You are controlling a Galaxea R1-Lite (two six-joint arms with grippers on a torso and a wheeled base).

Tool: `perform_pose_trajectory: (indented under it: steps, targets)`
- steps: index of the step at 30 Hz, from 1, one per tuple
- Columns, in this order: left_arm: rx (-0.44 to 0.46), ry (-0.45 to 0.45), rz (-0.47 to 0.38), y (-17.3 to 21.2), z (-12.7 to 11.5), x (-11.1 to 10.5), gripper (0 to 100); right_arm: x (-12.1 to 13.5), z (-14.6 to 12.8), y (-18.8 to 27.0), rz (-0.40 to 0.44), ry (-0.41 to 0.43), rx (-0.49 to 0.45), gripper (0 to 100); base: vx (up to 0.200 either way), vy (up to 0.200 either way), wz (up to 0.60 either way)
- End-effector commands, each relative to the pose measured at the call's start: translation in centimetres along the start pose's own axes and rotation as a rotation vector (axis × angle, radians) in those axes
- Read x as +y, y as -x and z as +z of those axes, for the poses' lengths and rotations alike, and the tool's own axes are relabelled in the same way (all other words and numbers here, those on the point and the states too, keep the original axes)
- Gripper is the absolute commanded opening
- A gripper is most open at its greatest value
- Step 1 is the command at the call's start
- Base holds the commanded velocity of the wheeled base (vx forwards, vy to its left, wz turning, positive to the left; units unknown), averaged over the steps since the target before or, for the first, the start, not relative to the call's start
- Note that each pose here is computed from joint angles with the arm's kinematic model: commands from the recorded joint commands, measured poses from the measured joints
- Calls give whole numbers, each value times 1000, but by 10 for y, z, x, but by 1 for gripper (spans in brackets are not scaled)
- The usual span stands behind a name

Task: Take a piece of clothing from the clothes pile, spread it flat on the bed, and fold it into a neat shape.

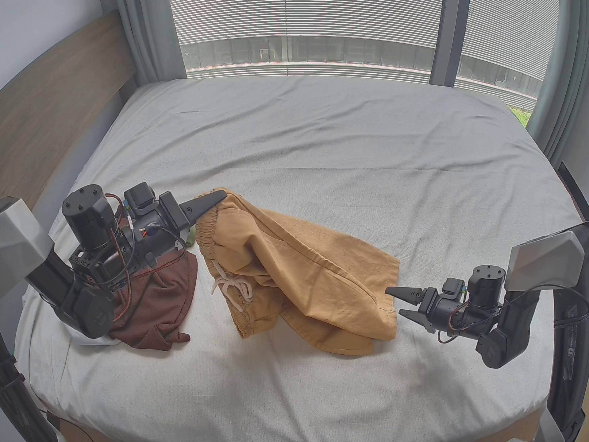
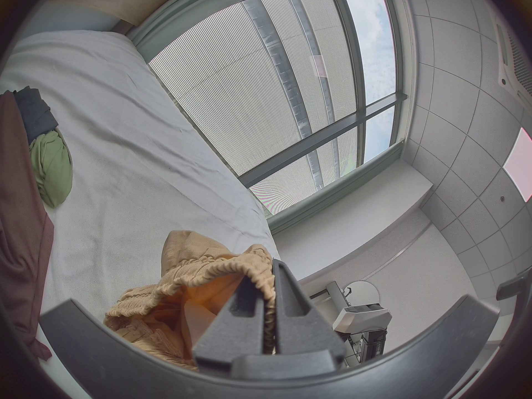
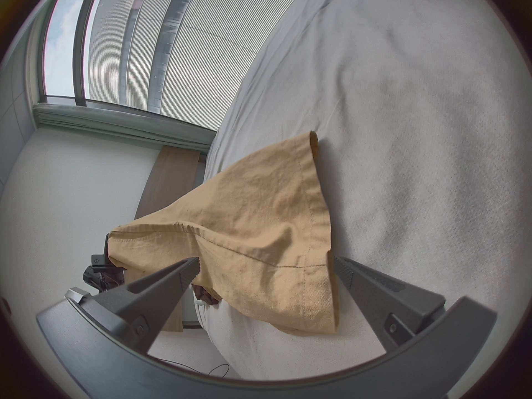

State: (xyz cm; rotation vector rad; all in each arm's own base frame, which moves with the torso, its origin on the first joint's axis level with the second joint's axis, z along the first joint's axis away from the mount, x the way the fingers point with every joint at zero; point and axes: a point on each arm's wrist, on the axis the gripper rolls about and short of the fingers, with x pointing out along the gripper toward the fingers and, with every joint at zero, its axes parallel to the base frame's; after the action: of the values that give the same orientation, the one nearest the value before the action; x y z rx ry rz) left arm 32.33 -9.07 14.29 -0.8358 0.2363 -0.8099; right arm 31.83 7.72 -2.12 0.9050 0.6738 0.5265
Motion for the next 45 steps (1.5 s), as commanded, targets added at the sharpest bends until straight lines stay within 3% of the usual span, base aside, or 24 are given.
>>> perform_pose_trajectory:
  steps: [1,16,31,45]
  targets:
    - [1,2,1,0,0,1,0,-3,-8,-7,-2,0,28,100,0,0,0]
    - [-2,-2,-3,0,0,-1,0,5,-28,-26,21,19,88,100,0,0,0]
    - [-4,-3,-3,0,1,0,0,-8,-5,-19,-5,11,0,100,0,0,0]
    - [-7,-8,-14,0,1,-1,0,-7,-13,-26,2,11,28,100,0,0,0]
